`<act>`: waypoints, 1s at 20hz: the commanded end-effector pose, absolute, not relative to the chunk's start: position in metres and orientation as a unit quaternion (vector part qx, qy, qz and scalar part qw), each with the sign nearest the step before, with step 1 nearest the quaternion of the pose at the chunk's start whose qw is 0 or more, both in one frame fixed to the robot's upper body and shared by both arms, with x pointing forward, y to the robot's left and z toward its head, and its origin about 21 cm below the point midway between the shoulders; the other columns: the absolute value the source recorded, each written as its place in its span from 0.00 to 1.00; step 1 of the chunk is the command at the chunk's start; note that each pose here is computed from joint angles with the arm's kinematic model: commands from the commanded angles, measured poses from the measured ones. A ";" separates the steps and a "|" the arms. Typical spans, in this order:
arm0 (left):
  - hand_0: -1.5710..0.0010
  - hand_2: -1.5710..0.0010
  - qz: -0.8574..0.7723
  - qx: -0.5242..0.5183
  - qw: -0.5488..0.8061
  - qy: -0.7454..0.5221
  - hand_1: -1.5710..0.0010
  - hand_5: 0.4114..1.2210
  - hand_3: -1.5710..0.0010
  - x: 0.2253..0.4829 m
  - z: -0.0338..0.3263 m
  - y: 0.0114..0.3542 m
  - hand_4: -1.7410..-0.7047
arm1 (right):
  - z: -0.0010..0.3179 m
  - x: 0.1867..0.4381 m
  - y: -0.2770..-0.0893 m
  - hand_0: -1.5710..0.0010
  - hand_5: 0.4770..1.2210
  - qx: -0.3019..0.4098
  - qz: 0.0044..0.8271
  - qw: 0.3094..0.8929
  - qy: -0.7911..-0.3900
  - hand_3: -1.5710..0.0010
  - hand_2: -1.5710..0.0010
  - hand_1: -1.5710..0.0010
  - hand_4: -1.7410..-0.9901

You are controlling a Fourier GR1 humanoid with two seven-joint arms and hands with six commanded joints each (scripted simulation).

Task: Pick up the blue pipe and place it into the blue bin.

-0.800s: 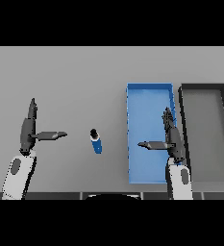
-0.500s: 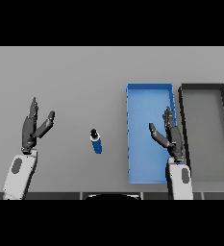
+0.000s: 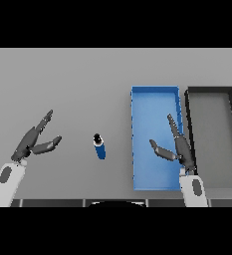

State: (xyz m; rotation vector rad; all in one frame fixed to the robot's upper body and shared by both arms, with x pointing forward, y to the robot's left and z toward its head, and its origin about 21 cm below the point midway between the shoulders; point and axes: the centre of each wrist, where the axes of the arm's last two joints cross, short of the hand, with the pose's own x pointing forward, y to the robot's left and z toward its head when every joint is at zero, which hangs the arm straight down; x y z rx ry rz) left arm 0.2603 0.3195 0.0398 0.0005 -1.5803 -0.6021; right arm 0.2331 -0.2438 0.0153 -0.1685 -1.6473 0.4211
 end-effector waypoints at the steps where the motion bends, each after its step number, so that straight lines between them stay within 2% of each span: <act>1: 1.00 1.00 -0.283 -0.020 0.660 -0.696 1.00 0.21 1.00 0.254 0.040 0.314 0.74 | 0.015 0.234 -0.245 1.00 0.14 -0.069 0.179 0.661 -0.725 1.00 1.00 1.00 0.74; 7: 1.00 1.00 -0.369 -0.067 0.682 -0.628 1.00 0.10 1.00 0.235 0.051 0.278 0.68 | 0.021 0.236 -0.239 1.00 0.13 -0.054 0.172 0.659 -0.730 1.00 1.00 1.00 0.68; 11: 1.00 1.00 -0.412 -0.091 0.673 -0.607 1.00 0.07 1.00 0.226 0.037 0.253 0.63 | 0.021 0.236 -0.239 1.00 0.13 -0.058 0.176 0.654 -0.733 1.00 1.00 1.00 0.70; 16: 1.00 1.00 -0.410 -0.119 0.654 -0.624 1.00 0.09 1.00 0.231 0.026 0.223 0.57 | 0.016 0.232 -0.240 1.00 0.12 -0.053 0.172 0.663 -0.726 1.00 1.00 1.00 0.71; 20: 1.00 1.00 -0.399 -0.123 0.655 -0.630 1.00 0.09 1.00 0.242 0.009 0.200 0.59 | 0.019 0.231 -0.241 1.00 0.10 -0.051 0.168 0.658 -0.733 1.00 1.00 1.00 0.71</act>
